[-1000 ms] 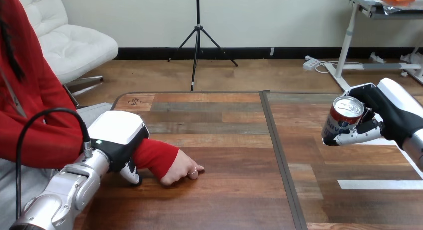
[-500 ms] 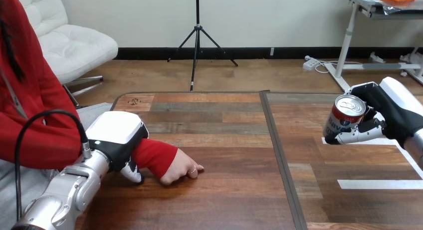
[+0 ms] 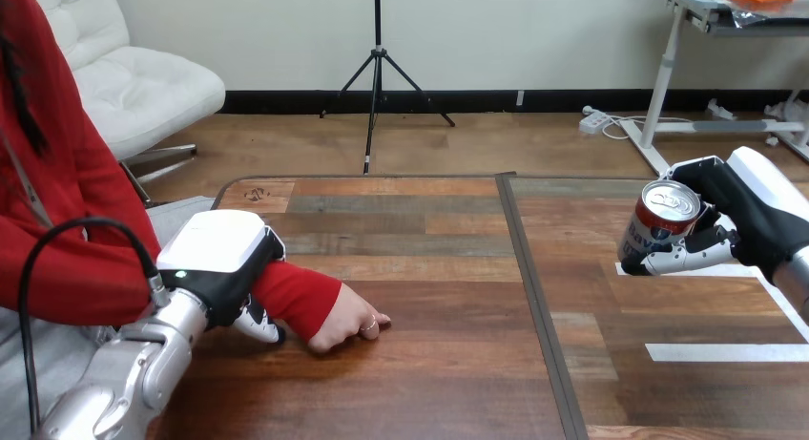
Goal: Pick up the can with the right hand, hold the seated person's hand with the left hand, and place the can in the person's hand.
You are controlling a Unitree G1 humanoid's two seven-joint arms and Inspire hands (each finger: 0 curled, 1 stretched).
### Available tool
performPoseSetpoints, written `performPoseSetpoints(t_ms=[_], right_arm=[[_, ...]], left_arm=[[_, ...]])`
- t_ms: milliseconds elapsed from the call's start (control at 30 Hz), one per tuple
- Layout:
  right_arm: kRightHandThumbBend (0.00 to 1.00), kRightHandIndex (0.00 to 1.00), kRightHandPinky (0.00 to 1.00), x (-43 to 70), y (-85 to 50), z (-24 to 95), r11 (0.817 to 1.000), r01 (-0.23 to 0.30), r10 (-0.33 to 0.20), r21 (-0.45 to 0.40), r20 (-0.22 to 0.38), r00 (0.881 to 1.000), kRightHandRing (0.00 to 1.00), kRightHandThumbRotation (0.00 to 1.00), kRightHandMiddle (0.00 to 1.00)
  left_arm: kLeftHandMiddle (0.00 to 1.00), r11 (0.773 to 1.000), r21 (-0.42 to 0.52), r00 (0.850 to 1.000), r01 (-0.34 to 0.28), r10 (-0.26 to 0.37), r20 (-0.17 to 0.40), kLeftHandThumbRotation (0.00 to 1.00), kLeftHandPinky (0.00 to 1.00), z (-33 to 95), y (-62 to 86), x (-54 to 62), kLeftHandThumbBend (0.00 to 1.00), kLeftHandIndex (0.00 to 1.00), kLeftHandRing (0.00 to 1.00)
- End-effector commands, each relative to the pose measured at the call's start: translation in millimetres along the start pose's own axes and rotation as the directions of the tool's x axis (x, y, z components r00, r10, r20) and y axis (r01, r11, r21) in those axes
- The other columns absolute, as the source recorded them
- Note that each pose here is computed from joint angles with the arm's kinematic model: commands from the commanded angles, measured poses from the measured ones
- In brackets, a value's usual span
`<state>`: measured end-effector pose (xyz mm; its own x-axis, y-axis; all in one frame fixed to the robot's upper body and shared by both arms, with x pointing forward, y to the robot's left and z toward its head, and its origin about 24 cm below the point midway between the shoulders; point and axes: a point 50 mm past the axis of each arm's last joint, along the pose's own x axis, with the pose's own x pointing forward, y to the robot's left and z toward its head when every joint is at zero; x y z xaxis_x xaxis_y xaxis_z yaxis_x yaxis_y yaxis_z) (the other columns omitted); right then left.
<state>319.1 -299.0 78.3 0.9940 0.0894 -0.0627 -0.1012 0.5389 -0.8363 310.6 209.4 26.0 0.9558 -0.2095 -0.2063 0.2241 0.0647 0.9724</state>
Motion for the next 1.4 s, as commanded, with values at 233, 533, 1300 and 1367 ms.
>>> performPoseSetpoints(t_ms=[233,533,1300,1367], right_arm=[[0.78,0.46,0.38,20.8,-31.0,30.1,0.994,0.113,-0.113,0.007,0.099,0.989,0.41,0.0,0.44],[0.77,0.48,0.4,24.9,-27.3,33.7,0.994,0.104,-0.105,0.012,0.088,0.991,0.42,0.0,0.46],[0.76,0.48,0.4,37.1,-16.9,47.8,0.996,0.084,-0.086,0.028,0.093,0.992,0.42,0.0,0.46],[0.76,0.48,0.38,37.8,-16.5,49.0,0.996,0.082,-0.084,0.024,0.094,0.992,0.41,0.0,0.46]], left_arm=[[0.34,0.979,-0.133,0.984,-0.154,0.165,0.071,0.0,0.21,23.4,22.2,2.3,0.78,0.35,0.29],[0.34,0.958,-0.143,0.961,-0.247,0.261,0.09,0.0,0.21,28.7,35.2,1.0,0.81,0.35,0.29],[0.35,0.906,-0.202,0.911,-0.372,0.398,0.108,0.0,0.23,42.4,72.3,-0.5,0.79,0.37,0.3],[0.35,0.904,-0.206,0.909,-0.376,0.403,0.11,0.0,0.23,43.2,74.1,-0.5,0.79,0.37,0.3]])
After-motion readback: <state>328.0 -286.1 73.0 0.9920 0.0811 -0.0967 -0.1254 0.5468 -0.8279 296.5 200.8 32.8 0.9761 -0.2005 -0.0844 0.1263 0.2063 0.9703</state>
